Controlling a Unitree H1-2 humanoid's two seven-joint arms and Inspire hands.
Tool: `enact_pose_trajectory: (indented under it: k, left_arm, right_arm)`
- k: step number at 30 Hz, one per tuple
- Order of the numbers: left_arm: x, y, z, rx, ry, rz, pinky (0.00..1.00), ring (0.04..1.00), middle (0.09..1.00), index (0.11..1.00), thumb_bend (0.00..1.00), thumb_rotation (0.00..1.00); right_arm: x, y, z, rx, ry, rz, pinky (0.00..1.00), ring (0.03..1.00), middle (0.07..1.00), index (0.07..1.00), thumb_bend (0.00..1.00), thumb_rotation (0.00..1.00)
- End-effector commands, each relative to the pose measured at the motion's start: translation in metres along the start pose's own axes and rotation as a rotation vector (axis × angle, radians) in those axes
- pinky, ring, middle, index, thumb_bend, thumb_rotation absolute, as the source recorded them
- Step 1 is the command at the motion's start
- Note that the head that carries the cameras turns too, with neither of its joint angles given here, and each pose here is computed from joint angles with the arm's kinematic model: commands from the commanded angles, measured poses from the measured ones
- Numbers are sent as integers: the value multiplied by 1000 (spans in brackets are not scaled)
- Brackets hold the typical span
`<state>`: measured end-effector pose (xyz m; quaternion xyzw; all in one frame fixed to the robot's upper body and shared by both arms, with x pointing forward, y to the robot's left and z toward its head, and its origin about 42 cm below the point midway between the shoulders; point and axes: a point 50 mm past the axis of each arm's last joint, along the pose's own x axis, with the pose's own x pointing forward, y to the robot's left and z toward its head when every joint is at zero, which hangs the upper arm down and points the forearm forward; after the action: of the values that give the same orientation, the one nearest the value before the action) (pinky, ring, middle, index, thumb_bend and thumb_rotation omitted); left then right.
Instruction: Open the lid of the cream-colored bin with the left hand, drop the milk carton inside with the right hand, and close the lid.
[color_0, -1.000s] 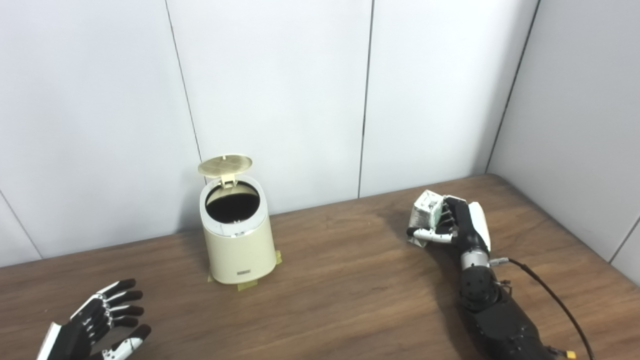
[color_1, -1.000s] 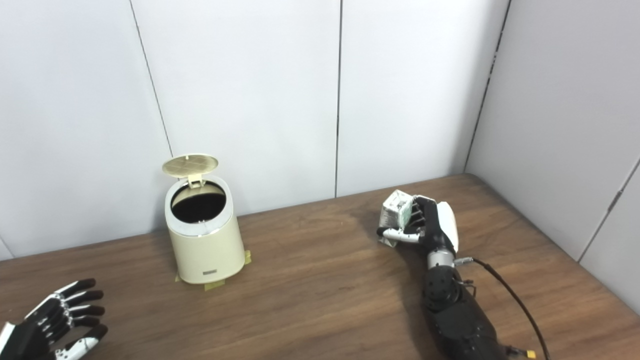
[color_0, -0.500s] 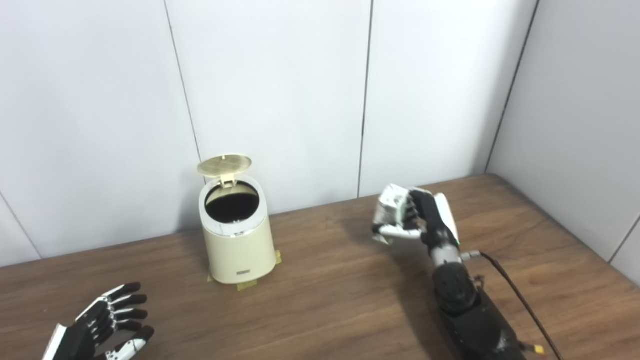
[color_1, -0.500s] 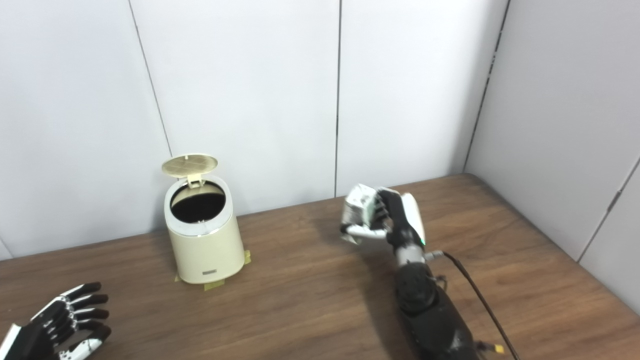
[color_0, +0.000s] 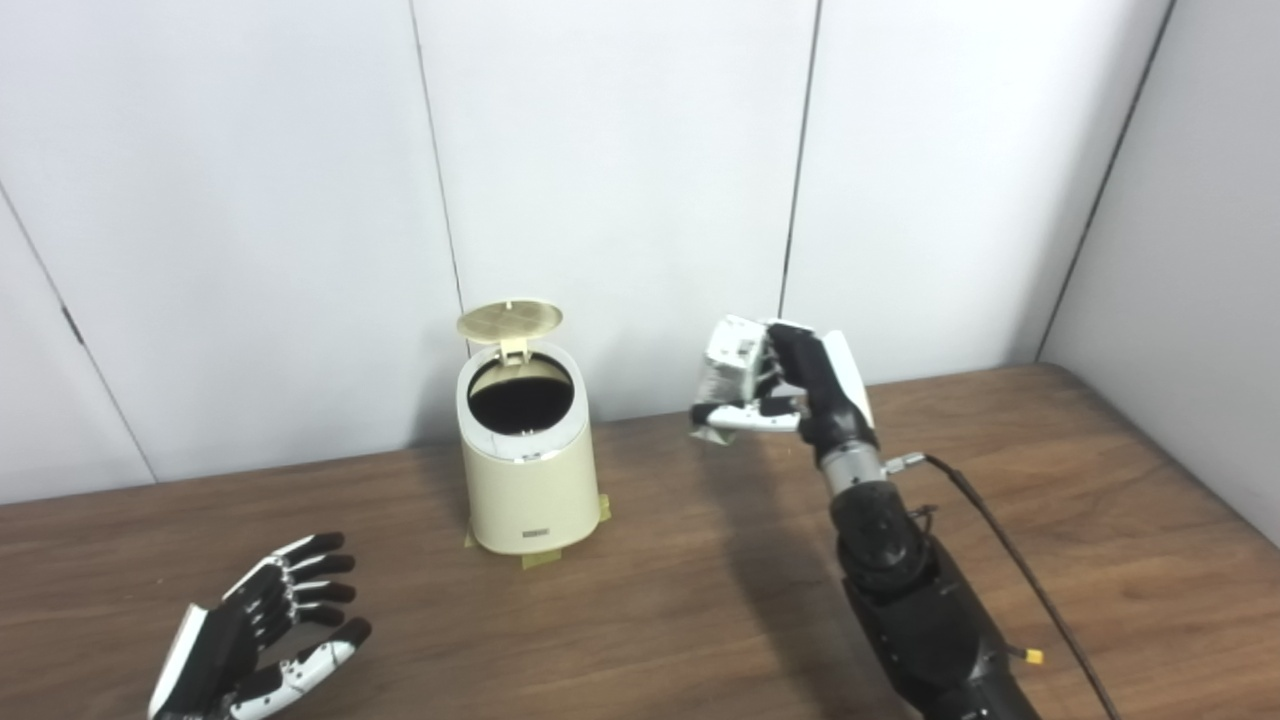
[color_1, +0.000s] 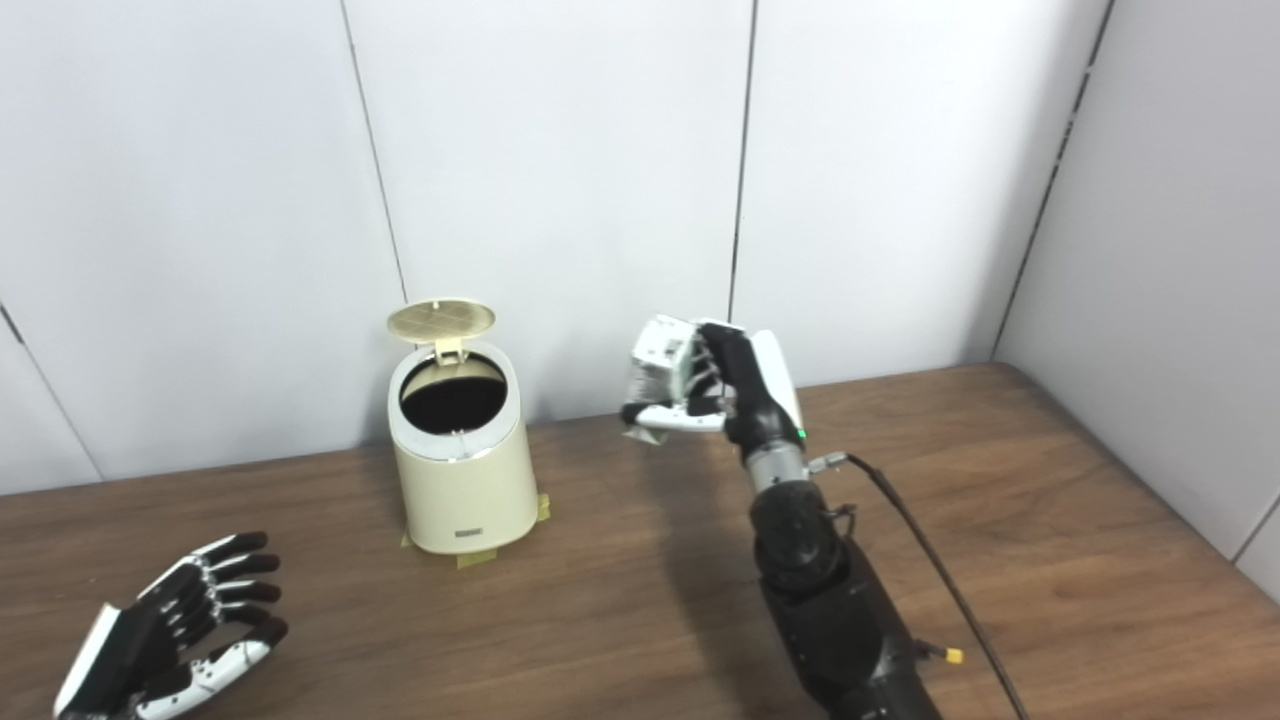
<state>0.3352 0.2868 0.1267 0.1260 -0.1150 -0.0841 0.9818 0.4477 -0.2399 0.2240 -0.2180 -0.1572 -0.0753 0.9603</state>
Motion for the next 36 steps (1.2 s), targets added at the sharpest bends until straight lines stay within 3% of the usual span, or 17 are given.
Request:
enact_pose_trajectory:
  k: [1,16,29,36]
  left_arm:
    - [7,-11,7,-7,-40,12,586,647,729,778,667,145]
    - [17,-37,10,-30,-42,11,602,654,734,782,700,218]
    - [22,-47,14,-24,-46,19,611,653,727,778,700,213]
    - [23,-52,18,-33,-54,21,611,650,723,777,699,207]
  right_arm:
    - [28,-3,52,31,-148,-20,353,443,485,487,522,0]
    - [41,44,101,143,-189,53,325,424,474,496,521,0]
    - [51,69,124,154,-227,107,332,417,476,516,519,0]
    - [54,81,125,168,-255,135,318,411,488,517,518,0]
